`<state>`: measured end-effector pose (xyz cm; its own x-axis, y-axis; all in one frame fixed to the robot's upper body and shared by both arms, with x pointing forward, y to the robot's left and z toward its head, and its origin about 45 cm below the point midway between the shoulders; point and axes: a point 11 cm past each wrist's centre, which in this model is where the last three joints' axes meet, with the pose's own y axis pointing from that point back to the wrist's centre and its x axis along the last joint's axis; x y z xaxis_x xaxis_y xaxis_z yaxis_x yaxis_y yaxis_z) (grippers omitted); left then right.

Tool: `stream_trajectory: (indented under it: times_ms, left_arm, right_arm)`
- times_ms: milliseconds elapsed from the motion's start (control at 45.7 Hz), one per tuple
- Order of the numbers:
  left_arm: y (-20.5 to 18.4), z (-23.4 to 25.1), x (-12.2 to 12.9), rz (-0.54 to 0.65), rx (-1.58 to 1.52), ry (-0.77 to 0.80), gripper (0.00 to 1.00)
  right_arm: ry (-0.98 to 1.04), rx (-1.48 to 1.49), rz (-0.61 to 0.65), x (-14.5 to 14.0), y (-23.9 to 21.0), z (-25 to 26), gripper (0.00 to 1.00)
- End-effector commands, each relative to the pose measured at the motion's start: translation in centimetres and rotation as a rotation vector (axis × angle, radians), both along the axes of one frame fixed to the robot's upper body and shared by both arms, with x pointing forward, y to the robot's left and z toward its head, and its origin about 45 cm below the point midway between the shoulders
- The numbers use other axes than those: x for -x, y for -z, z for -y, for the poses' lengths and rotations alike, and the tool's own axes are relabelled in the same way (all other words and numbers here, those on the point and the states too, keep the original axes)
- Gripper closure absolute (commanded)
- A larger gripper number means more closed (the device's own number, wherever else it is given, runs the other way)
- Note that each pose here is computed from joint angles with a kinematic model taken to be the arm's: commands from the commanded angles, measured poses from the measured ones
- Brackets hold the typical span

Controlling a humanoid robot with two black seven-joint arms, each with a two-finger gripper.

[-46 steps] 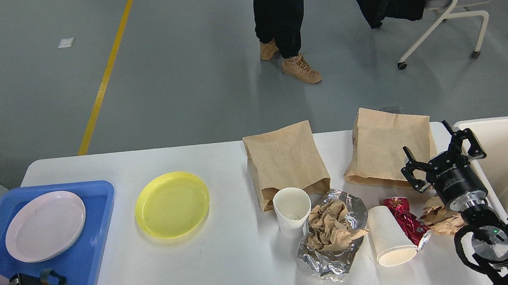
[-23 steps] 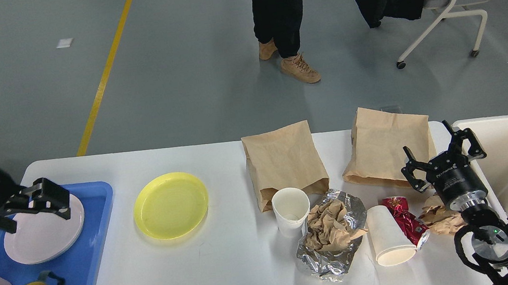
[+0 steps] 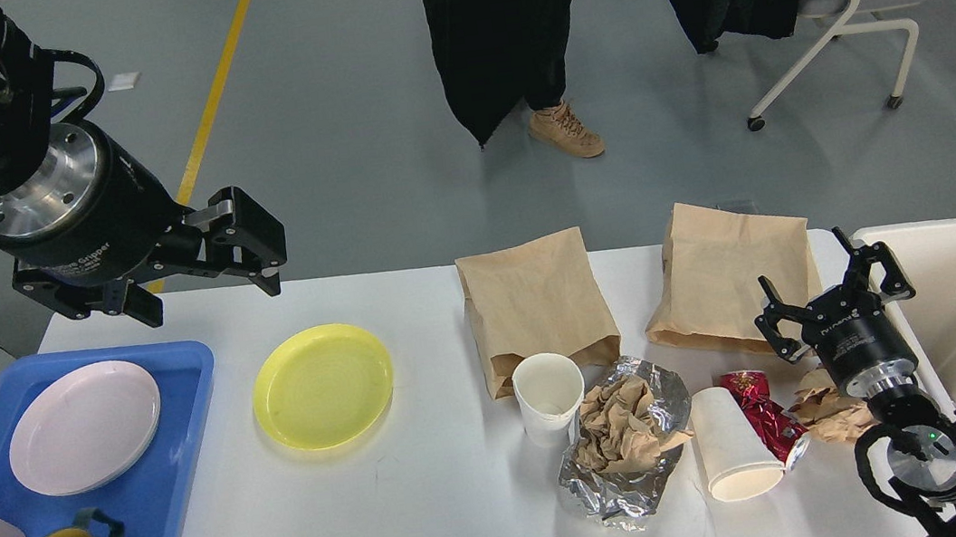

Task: Tidy desktop
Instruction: 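Open the left gripper and lift it off the green mug, then lower the left gripper to the edge of the yellow plate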

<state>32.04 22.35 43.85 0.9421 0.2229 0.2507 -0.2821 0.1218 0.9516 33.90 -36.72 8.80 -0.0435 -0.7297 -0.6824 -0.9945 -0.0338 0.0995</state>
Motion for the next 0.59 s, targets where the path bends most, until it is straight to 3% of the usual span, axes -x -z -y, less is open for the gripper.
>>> stream_trajectory:
  times_ms: [0, 372, 569]
  left_arm:
    - [0.6, -0.1, 0.5, -0.051, 0.001, 0.004, 0.04]
    - [3.9, -2.8, -0.6, -0.087, 0.138, -0.077, 0.04]
    - [9.7, -7.4, -2.7, -0.067, 0.134, -0.213, 0.05]
  right_arm:
    - [0.0, 0.0, 0.0, 0.0, 0.0, 0.0, 0.0]
    - [0.0, 0.0, 0.0, 0.0, 0.0, 0.0, 0.0]
    - [-0.001, 0.0, 0.001, 0.0, 0.0, 0.0, 0.0]
